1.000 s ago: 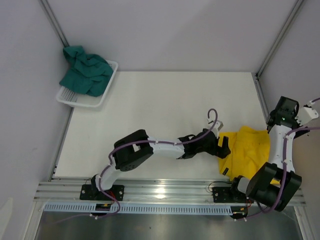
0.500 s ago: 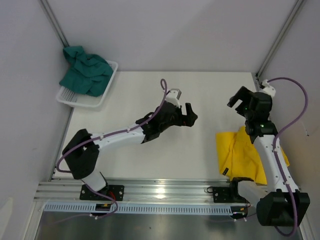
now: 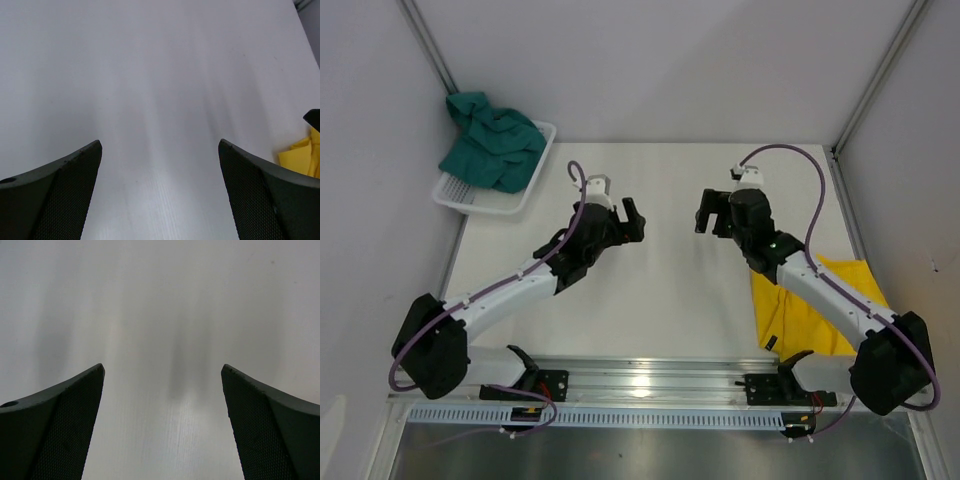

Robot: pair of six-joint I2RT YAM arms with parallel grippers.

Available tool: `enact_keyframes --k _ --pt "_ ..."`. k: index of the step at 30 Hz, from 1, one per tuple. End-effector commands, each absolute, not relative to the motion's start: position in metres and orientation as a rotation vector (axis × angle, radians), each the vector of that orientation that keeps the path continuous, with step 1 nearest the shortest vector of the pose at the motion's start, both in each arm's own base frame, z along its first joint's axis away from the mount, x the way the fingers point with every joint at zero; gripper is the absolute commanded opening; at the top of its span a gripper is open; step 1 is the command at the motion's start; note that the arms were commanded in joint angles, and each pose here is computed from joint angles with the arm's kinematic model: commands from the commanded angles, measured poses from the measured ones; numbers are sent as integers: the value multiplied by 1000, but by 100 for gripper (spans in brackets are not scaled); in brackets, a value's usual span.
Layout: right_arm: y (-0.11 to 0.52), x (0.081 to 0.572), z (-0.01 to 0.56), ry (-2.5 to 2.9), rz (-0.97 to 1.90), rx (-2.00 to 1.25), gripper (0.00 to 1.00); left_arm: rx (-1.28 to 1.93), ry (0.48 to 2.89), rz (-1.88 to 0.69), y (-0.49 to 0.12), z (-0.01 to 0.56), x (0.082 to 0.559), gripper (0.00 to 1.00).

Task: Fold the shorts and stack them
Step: Grab the shorts from the pile

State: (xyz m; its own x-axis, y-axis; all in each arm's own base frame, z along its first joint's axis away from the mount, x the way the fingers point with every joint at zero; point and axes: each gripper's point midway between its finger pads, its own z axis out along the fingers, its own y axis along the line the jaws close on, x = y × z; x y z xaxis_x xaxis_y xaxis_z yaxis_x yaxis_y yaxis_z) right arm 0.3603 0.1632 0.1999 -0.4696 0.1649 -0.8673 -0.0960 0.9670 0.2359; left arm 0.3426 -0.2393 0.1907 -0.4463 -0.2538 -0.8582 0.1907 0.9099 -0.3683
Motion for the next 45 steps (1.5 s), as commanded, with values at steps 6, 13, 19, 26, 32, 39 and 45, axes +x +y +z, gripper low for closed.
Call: enact_keyframes --k 6,13,19,26,32,39,45 --pt "208 368 172 1978 290 24 99 -130 1912 -322 -179 183 334 99" --pt "245 359 165 1914 330 -82 100 -129 1874 -317 -169 166 327 99" --pt "254 349 151 1889 413 -183 100 -126 1836 -283 -156 160 322 99" --pt "251 356 133 1983 350 -114 99 -137 1796 -296 -152 170 320 99" --pt "255 349 140 1942 410 -139 100 -220 1825 -298 -138 171 326 99" --pt "248 349 139 1949 381 -104 99 -528 1913 -219 -79 194 375 99" --pt "255 338 140 1940 463 -149 100 -817 1836 -296 -24 247 443 99"
